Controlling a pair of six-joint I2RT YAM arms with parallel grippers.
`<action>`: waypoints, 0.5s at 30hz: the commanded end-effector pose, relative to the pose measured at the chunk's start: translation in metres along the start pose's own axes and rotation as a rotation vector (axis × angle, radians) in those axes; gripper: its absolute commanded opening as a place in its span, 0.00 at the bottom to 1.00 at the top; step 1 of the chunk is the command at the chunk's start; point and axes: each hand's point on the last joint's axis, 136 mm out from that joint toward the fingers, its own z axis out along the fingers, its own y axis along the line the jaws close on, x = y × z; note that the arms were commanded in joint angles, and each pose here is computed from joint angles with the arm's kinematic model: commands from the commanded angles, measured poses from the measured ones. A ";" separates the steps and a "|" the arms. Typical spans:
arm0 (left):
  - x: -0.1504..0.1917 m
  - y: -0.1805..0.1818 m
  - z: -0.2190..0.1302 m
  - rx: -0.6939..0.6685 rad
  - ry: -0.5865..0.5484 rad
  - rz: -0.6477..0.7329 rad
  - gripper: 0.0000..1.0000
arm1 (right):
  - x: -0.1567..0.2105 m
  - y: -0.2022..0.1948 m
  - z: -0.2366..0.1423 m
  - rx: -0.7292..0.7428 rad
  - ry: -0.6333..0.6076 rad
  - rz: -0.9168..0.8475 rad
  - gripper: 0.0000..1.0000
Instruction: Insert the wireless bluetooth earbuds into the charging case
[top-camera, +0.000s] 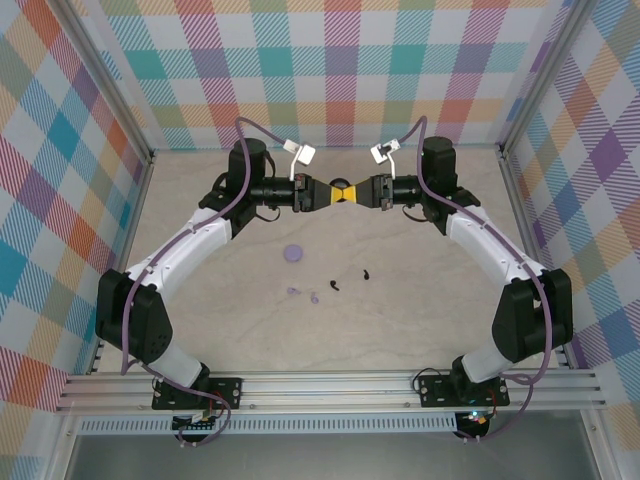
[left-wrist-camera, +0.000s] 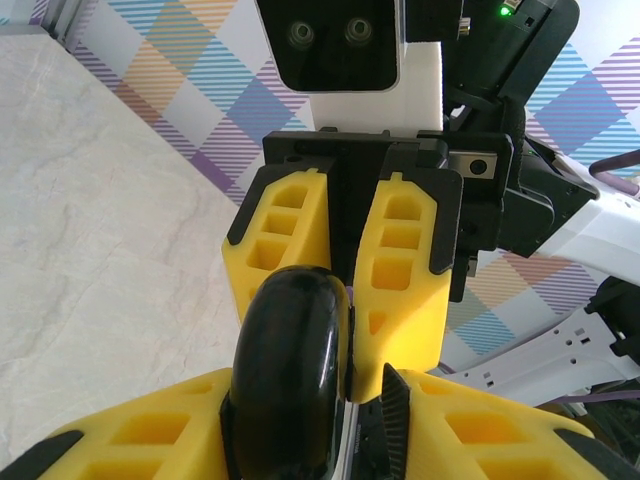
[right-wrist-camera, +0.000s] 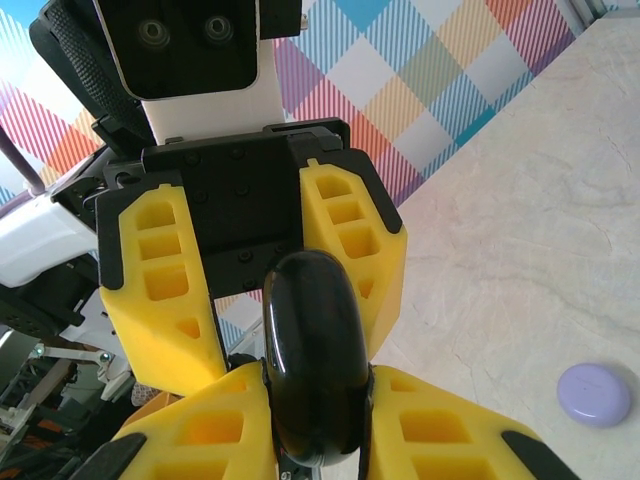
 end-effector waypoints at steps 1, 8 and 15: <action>0.002 -0.020 0.001 0.050 0.013 0.036 0.39 | -0.009 0.017 -0.004 -0.027 -0.016 -0.066 0.16; 0.000 -0.022 0.005 0.060 0.014 0.037 0.34 | -0.005 0.021 -0.003 -0.055 0.005 -0.066 0.17; -0.001 -0.023 0.009 0.064 0.015 0.040 0.23 | 0.004 0.025 0.000 -0.072 0.041 -0.071 0.19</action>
